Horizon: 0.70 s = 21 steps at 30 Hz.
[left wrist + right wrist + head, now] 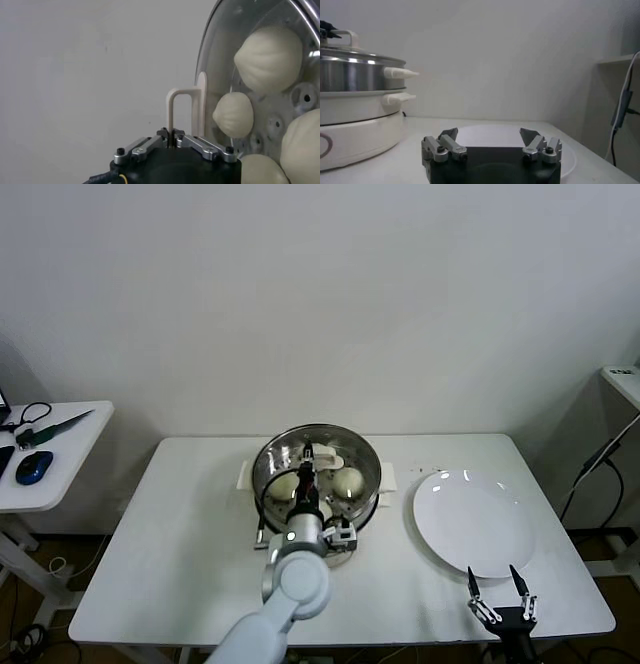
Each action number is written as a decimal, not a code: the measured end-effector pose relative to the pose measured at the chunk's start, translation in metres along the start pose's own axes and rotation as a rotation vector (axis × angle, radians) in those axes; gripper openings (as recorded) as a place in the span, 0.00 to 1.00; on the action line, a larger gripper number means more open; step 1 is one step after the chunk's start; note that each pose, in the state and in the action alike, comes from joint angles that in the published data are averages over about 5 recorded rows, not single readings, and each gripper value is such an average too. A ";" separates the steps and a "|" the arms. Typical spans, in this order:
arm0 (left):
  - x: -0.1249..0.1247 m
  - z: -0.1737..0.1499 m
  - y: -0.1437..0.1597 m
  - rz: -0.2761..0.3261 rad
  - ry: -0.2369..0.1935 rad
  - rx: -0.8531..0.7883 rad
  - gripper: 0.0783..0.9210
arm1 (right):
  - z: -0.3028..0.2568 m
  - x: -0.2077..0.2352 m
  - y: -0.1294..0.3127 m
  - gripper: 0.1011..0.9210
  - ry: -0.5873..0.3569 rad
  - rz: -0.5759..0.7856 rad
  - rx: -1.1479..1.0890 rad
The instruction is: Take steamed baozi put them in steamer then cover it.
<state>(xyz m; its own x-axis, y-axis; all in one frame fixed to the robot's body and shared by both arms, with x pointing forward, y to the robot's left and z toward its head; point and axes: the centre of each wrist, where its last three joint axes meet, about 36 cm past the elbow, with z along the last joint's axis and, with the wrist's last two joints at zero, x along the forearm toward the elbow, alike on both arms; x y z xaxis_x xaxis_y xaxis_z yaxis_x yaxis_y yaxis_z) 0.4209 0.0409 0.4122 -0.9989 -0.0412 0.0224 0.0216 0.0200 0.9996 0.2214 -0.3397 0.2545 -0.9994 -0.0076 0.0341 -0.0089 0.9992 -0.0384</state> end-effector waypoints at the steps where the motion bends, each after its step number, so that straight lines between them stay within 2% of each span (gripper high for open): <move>1: 0.000 0.000 -0.001 0.000 0.001 0.000 0.08 | 0.000 0.000 0.000 0.88 -0.001 0.001 0.000; 5: 0.004 0.001 -0.002 0.010 0.000 0.008 0.12 | -0.001 0.000 0.001 0.88 -0.001 0.006 -0.004; 13: 0.017 0.002 0.004 0.043 -0.016 0.064 0.40 | -0.004 0.000 0.004 0.88 0.013 0.027 -0.021; 21: 0.040 0.009 0.027 0.080 -0.061 0.193 0.67 | -0.009 -0.002 0.003 0.88 0.024 0.042 -0.035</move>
<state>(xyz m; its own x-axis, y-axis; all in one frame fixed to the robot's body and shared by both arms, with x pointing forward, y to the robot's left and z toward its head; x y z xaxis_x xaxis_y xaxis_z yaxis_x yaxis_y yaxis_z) 0.3815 0.0488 0.4396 -0.9951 0.0288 0.0943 0.0983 0.2120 0.9723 0.2238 -0.3365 0.2635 -0.9978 0.0345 0.0572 0.0343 0.9994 -0.0052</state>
